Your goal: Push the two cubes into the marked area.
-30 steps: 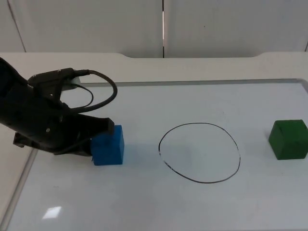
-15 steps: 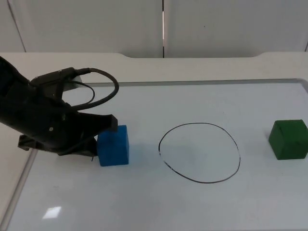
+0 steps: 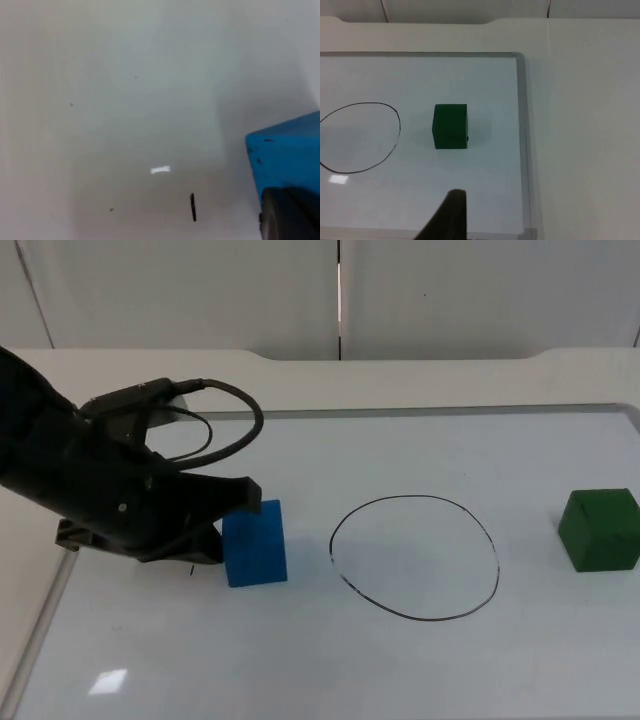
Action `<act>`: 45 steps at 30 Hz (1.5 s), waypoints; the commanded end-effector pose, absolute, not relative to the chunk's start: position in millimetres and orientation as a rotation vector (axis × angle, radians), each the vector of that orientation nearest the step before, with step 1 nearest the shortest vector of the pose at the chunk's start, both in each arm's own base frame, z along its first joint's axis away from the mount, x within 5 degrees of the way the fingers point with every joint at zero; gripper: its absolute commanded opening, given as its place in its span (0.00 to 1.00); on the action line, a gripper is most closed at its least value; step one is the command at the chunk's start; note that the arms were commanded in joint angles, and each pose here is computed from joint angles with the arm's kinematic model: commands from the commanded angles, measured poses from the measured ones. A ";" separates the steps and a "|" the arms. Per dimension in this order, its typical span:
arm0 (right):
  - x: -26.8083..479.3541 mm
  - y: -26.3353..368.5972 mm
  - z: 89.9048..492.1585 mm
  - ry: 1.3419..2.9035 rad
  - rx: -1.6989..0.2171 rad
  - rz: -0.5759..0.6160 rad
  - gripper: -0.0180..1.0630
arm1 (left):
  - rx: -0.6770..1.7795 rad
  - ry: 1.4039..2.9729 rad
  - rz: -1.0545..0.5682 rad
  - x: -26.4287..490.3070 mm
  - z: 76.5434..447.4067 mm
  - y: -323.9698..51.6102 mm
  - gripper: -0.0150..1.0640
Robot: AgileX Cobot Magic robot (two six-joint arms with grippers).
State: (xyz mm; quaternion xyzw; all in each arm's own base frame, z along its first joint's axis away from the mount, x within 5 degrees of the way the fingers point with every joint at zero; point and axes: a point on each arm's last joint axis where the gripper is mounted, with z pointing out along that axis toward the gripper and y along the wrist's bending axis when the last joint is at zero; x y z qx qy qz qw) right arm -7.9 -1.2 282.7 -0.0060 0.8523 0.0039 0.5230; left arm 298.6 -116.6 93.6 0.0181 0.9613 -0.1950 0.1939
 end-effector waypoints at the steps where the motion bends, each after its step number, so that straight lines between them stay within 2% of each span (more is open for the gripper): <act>1: -7.4 -1.2 280.1 2.047 -0.013 0.005 0.99 | 0.041 2.691 -0.537 298.6 93.3 -120.7 0.01; 32: -7.4 -1.0 280.1 2.047 -0.016 0.007 0.99 | 0.044 2.651 -0.664 296.7 97.3 -135.0 0.01; 45: -7.4 -1.0 280.1 2.047 -0.016 0.007 0.99 | 0.068 2.630 -0.662 298.0 98.4 -136.1 0.01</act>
